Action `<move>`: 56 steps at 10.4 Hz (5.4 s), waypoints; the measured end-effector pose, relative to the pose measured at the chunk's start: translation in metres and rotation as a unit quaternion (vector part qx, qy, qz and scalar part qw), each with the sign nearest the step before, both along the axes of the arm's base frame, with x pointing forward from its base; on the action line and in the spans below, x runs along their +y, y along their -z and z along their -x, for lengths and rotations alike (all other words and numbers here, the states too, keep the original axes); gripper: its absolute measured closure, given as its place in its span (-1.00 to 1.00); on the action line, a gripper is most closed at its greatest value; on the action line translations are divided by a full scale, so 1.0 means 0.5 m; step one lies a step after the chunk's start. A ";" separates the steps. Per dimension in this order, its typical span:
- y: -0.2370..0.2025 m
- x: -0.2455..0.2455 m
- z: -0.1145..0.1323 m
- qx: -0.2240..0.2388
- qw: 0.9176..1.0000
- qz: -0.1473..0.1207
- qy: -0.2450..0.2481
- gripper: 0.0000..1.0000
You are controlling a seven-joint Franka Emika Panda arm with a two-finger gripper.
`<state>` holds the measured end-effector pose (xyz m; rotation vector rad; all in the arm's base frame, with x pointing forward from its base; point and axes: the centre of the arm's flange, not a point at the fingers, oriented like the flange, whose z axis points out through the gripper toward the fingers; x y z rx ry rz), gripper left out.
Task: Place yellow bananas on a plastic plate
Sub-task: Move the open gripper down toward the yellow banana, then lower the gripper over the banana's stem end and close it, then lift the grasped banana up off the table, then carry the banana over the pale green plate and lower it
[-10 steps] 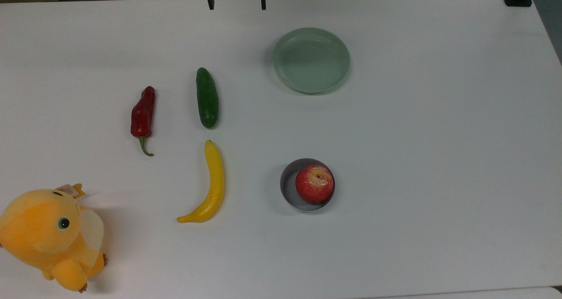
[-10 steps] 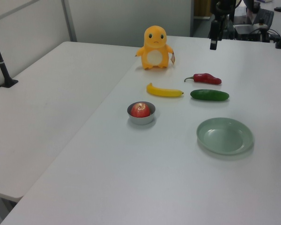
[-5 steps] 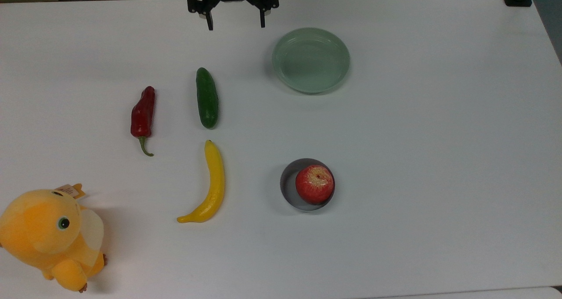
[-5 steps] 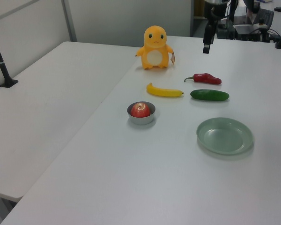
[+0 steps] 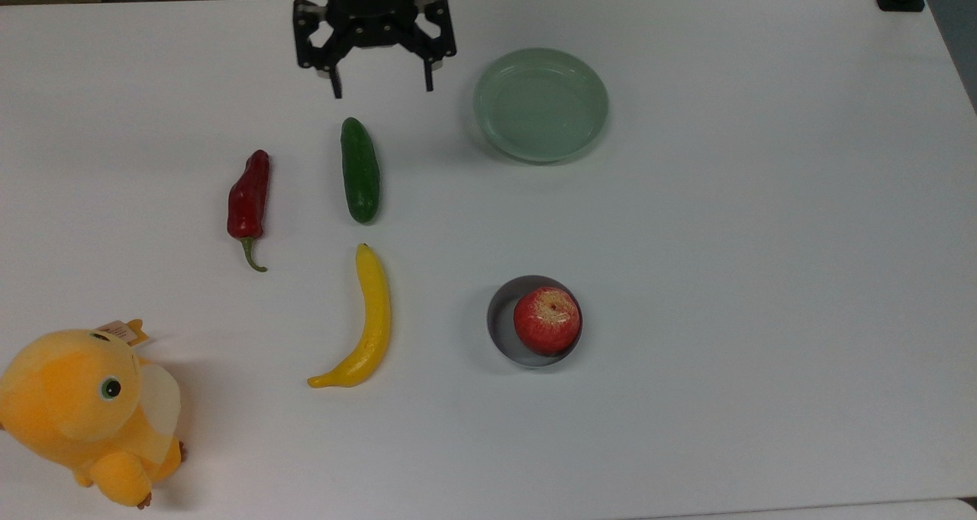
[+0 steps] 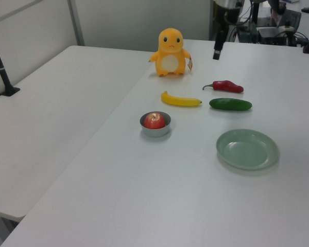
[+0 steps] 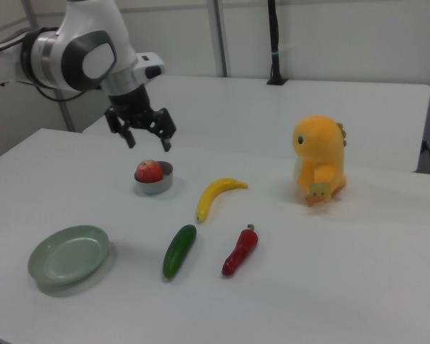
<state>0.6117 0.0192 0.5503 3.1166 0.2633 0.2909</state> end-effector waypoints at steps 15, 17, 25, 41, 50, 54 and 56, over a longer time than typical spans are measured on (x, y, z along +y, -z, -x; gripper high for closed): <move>0.307 -0.058 -0.222 -0.158 0.982 -0.026 0.104 -1.00; 0.358 -0.058 -0.244 -0.169 0.979 -0.029 0.110 -1.00; 0.484 -0.031 -0.260 -0.168 0.981 -0.019 0.098 -0.74; 0.244 -0.016 -0.172 -0.093 0.992 0.012 0.085 0.41; 0.143 0.252 0.057 0.092 0.988 0.025 0.122 0.41; 0.265 0.337 0.139 0.153 0.978 0.051 0.129 0.41; 0.312 0.384 0.182 0.174 0.975 0.065 0.122 0.41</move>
